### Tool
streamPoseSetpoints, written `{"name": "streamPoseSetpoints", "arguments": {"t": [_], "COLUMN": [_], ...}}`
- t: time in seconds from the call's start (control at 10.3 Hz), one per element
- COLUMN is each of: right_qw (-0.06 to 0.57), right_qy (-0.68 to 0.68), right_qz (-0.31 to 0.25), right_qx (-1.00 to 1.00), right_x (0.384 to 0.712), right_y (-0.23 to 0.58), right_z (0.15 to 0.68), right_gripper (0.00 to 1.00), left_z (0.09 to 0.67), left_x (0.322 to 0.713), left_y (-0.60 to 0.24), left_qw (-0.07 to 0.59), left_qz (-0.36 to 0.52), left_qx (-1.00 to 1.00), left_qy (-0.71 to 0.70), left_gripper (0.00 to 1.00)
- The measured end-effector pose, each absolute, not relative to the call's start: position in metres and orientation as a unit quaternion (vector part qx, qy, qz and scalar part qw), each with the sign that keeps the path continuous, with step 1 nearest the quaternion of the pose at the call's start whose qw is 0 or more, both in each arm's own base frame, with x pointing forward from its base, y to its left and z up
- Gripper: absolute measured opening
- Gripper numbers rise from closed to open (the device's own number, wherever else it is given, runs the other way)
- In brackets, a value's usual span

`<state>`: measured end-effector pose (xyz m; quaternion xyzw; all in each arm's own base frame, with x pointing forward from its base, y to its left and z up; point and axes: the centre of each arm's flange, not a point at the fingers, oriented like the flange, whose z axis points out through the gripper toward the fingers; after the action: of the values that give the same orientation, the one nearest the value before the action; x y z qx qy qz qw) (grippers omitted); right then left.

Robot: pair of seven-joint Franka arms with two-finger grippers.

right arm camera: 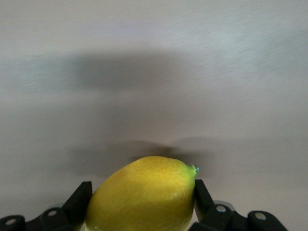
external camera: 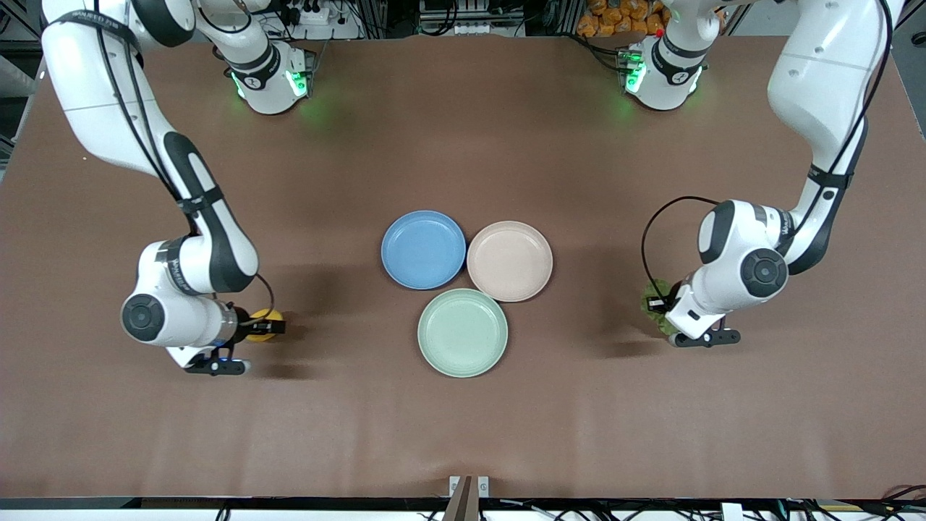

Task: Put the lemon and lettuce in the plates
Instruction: 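Carry the lemon toward the blue plate while the left gripper carries lettuce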

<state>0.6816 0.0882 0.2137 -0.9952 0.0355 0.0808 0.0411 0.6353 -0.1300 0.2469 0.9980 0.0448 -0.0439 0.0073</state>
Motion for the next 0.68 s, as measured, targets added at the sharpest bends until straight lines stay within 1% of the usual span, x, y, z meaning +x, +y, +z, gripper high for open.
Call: {"name": "streamPoseSetpoints", "arguments": {"t": [0.29, 0.68], "right_qw": [0.045, 0.015], "right_qy": [0.07, 0.116], "right_qz": [0.101, 0.123], "right_qx": [-0.991, -0.985], "right_x": [0.667, 0.627], "right_y": [0.154, 0.244], "right_z": [0.258, 0.32], "right_gripper": [0.9, 0.9], "left_z": [0.29, 0.3], "left_x": [0.626, 0.589], "left_y": [-0.195, -0.292], "left_qw": [-0.014, -0.038], "left_qz": [-0.058, -0.067], "left_qx": [0.996, 0.989], "left_qy": [0.072, 0.123], "left_gripper": [0.04, 0.04]}}
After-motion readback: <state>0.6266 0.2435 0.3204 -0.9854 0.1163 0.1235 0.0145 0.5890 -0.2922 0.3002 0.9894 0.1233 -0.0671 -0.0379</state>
